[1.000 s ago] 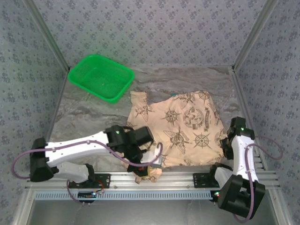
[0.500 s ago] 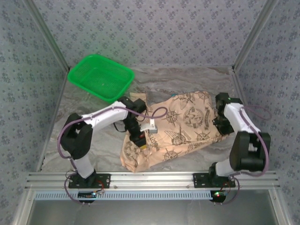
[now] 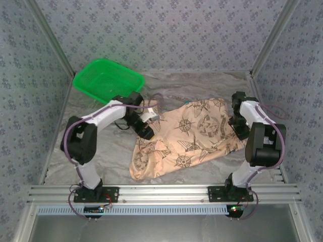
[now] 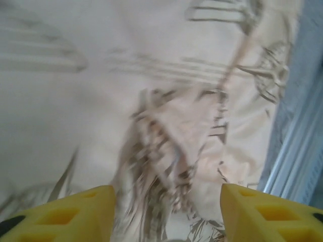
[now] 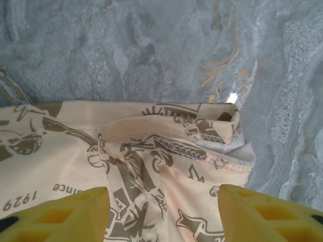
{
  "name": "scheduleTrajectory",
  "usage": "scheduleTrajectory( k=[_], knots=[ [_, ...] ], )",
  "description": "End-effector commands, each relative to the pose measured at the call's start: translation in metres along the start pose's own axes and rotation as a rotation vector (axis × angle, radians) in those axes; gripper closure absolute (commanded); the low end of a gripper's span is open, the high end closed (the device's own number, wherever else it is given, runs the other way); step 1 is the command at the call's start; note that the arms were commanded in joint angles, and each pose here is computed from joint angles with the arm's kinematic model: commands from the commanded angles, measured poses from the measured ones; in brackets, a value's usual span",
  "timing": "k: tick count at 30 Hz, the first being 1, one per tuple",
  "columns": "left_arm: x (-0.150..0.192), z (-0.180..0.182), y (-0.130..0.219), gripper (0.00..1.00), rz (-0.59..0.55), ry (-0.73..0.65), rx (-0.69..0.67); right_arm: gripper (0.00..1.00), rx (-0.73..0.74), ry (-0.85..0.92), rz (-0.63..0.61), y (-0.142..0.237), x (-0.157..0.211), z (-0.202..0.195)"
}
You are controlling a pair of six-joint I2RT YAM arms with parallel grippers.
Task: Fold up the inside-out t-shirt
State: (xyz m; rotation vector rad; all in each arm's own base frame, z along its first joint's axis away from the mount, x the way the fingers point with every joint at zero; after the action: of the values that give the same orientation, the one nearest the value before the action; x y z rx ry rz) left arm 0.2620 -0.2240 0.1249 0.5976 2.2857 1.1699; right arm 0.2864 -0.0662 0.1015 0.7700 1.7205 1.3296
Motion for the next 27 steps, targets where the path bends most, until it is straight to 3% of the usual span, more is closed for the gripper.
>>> scheduleTrajectory(
  k=[1, 4, 9, 11, 15, 21, 24, 26, 27],
  knots=[
    [0.004, -0.011, 0.034, 0.41, -0.146, 0.272, -0.057, 0.33, -0.030, 0.079, 0.000, 0.016, 0.009, -0.017],
    [0.035, -0.041, 0.025, 0.39, -0.119, 0.406, -0.005, 0.32, -0.013, 0.192, 0.003, 0.025, 0.026, -0.031],
    [0.092, -0.063, -0.027, 0.37, 0.036, 0.583, -0.020, 0.34, -0.021, 0.347, 0.040, 0.021, 0.067, -0.048],
    [0.112, -0.053, -0.041, 0.37, 0.066, 0.695, -0.088, 0.38, -0.103, 0.396, 0.099, 0.011, 0.086, -0.041],
    [0.142, -0.022, -0.048, 0.41, 0.106, 0.912, -0.262, 0.63, -0.123, 0.379, 0.138, -0.006, 0.101, -0.042],
    [0.170, 0.013, -0.066, 0.50, 0.140, 1.090, -0.399, 0.65, -0.112, 0.300, 0.086, -0.030, 0.093, -0.037],
    [0.175, 0.029, -0.064, 0.64, 0.147, 1.131, -0.487, 0.58, -0.068, 0.230, 0.097, -0.039, 0.094, -0.044],
    [0.181, 0.039, -0.059, 0.80, 0.147, 1.144, -0.532, 0.61, -0.023, 0.203, 0.130, -0.040, 0.101, -0.054],
    [0.183, 0.042, -0.054, 0.81, 0.149, 1.146, -0.547, 0.62, -0.004, 0.201, 0.132, -0.039, 0.104, -0.057]
  ],
)
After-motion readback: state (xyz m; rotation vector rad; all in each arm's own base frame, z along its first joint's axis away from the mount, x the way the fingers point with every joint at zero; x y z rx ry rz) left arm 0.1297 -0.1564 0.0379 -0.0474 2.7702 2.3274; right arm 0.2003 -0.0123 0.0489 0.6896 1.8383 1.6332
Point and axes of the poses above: each hand's point on the last joint's axis, 136 mm out from that joint toward the fingers, its own y axis back along the fingers, its own z axis along the line the jaws close on, x = y × z, the point moved 3 cm from there along y, back along the fingers, and after that the axes turned 8 degrees about y, right-handed, at the moved point
